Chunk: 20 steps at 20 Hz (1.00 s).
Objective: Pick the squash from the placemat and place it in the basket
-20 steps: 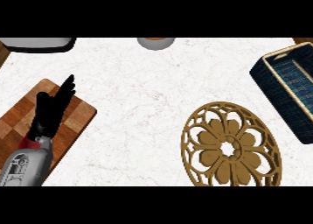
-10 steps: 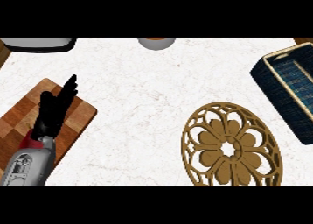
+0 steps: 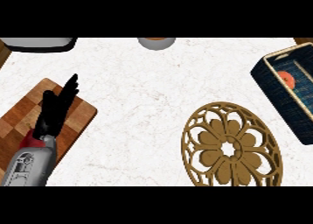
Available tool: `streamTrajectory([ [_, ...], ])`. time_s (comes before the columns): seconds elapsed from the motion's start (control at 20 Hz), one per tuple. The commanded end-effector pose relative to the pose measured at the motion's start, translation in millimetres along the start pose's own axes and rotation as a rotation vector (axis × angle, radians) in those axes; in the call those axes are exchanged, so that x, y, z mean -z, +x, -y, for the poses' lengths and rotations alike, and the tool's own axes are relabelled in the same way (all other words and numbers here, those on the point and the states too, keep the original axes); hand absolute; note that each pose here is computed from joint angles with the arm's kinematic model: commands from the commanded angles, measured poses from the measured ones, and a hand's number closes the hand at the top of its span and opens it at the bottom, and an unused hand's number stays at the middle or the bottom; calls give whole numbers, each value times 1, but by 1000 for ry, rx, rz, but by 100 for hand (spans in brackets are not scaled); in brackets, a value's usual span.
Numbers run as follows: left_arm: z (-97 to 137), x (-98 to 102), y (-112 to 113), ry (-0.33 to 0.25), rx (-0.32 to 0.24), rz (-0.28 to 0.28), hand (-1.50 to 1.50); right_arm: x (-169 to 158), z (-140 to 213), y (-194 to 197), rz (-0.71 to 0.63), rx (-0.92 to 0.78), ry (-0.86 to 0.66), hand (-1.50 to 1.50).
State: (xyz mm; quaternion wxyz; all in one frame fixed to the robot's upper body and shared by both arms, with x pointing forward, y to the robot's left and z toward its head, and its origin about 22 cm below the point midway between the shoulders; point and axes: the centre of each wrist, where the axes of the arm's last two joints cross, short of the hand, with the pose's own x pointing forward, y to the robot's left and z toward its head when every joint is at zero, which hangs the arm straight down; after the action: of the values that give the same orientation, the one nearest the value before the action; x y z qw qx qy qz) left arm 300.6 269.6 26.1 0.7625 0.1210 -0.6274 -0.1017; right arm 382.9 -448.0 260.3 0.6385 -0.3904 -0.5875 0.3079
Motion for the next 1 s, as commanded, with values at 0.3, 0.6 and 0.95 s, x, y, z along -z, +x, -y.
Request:
streamTrajectory([
  [0.3, -22, -9, -4, 4, 2, 1, 0, -9, 12, -32, 66, 243, -237, -150],
  [0.6, -3, -6, -7, -1, 0, -5, 0, -32, 45, -66, -51, 348, -397, -150],
  [0.95, -12, -3, 13, 13, 9, 16, 0, -82, 77, -126, -188, 423, -435, -150],
])
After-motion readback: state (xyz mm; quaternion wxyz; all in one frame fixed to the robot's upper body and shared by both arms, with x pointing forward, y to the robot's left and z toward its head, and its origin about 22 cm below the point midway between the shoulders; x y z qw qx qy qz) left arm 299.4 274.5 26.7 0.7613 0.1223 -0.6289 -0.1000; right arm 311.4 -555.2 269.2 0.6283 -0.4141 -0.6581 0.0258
